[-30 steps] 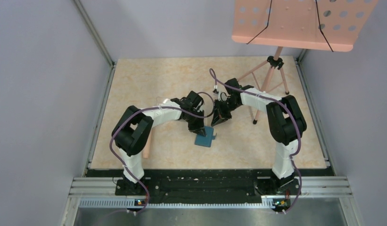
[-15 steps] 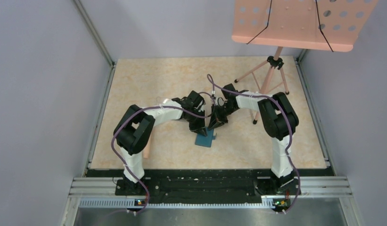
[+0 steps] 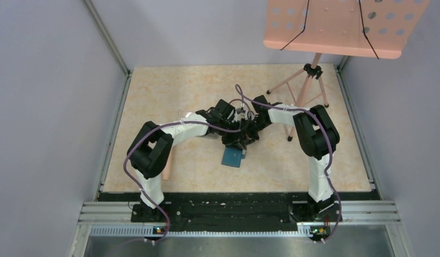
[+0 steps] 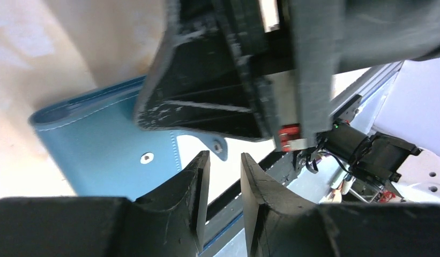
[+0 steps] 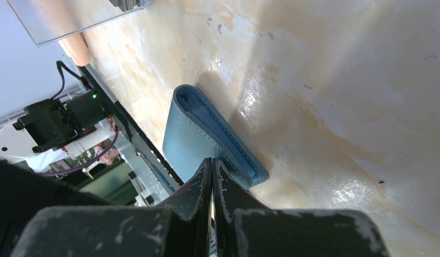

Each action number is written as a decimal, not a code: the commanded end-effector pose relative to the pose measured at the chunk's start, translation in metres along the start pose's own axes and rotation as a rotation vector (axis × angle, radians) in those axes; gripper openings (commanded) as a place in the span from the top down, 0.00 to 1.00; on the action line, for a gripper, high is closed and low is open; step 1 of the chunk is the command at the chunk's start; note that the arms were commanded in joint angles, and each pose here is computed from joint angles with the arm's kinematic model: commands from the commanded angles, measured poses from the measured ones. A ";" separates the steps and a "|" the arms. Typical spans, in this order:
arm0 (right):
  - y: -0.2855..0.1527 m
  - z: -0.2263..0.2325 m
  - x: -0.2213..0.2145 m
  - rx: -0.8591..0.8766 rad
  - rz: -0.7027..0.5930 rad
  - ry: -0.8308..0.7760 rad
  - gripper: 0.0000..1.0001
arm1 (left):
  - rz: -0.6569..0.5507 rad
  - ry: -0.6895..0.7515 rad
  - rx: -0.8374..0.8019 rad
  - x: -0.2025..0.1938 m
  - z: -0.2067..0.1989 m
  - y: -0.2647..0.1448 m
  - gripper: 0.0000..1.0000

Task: Put the credit cards into the card holder
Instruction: Close the card holder at the center of the board.

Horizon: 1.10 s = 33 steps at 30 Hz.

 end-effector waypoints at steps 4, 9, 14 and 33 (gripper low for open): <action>0.013 -0.041 -0.009 -0.161 0.011 0.008 1.00 | -0.001 0.073 -0.041 0.010 -0.031 0.001 0.66; 0.013 -0.041 -0.010 -0.161 0.013 0.009 1.00 | 0.040 0.103 0.041 0.005 -0.027 0.007 0.66; 0.013 -0.042 -0.011 -0.160 0.015 0.010 1.00 | 0.054 0.136 0.161 0.003 -0.015 0.007 0.67; 0.014 -0.044 -0.014 -0.158 0.022 0.013 1.00 | 0.099 0.197 0.201 -0.003 -0.017 0.020 0.76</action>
Point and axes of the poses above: each gripper's point midway between its finger pads, its own y axis out along the fingers, its own z axis along the line the jaws close on, x = y × z, the point moved 1 cm from there along -y, back along the fingers, and after that the axes turned 7 degrees about y, right-handed, at the moved point
